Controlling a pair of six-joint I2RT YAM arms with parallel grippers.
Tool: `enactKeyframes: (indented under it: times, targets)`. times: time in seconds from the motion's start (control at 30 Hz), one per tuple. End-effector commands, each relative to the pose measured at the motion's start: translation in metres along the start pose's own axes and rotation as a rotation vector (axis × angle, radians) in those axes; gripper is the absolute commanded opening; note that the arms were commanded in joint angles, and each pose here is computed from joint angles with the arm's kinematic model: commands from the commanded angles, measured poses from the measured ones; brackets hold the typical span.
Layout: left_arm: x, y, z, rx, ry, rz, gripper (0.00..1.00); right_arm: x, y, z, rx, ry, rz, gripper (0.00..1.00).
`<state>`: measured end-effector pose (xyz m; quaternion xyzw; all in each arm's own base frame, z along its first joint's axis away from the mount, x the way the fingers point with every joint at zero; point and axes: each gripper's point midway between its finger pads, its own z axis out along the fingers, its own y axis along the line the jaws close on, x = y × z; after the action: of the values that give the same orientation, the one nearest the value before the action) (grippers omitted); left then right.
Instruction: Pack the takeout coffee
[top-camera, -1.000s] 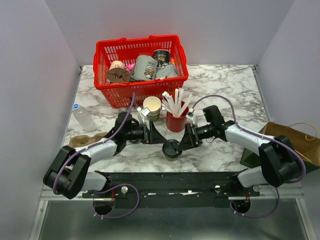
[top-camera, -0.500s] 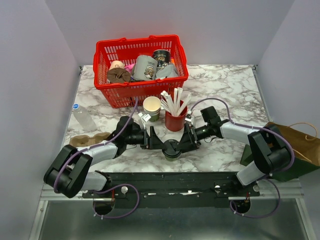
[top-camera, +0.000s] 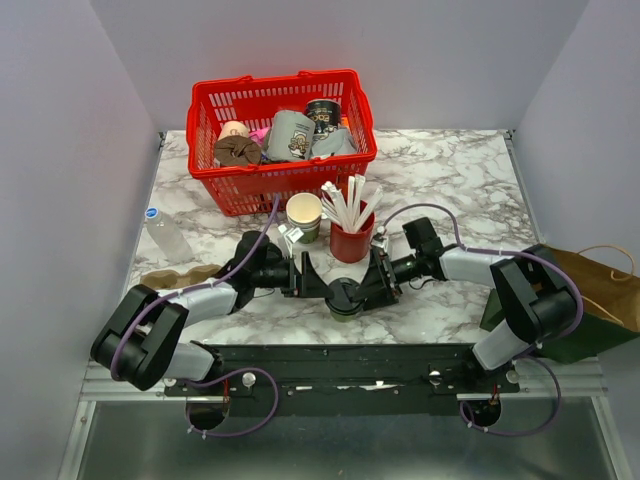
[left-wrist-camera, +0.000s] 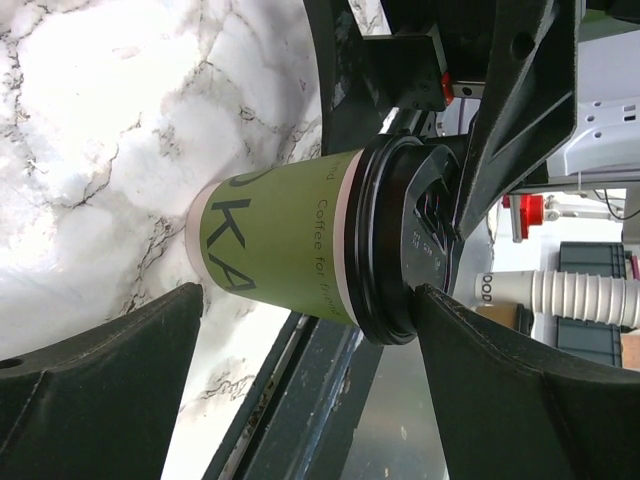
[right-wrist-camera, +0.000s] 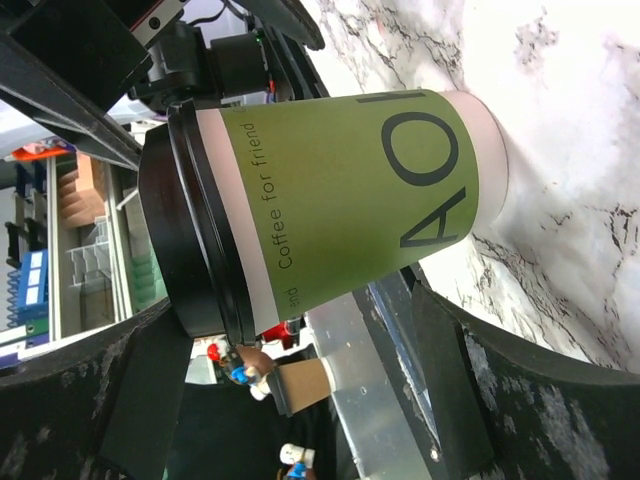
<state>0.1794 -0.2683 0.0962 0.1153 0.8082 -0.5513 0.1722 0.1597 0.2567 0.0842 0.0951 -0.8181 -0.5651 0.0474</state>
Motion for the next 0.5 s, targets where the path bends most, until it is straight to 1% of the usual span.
enactKeyframes:
  times: [0.0,0.07,0.13,0.27,0.33,0.47]
  targets:
    - [-0.016,-0.010,0.002,0.025,-0.067,0.034,0.94,-0.005,-0.022,0.000,0.090,-0.013,-0.037,0.92]
    - [-0.031,-0.025,0.003,0.078,-0.105,0.062,0.95,-0.014,-0.016,0.000,0.088,-0.020,-0.065,0.92]
    - [-0.039,-0.029,0.008,0.094,-0.102,0.052,0.95,-0.015,-0.014,-0.001,0.087,-0.018,-0.073,0.92]
    - [-0.051,-0.026,0.018,0.093,-0.101,0.049,0.95,-0.015,-0.016,-0.001,0.094,-0.013,-0.069,0.92]
    - [-0.056,-0.020,0.023,0.074,-0.108,0.023,0.95,-0.015,-0.016,-0.001,0.096,-0.013,-0.078,0.92]
    - [-0.059,-0.011,0.028,0.046,-0.113,0.004,0.94,-0.016,-0.016,-0.001,0.100,-0.012,-0.072,0.92]
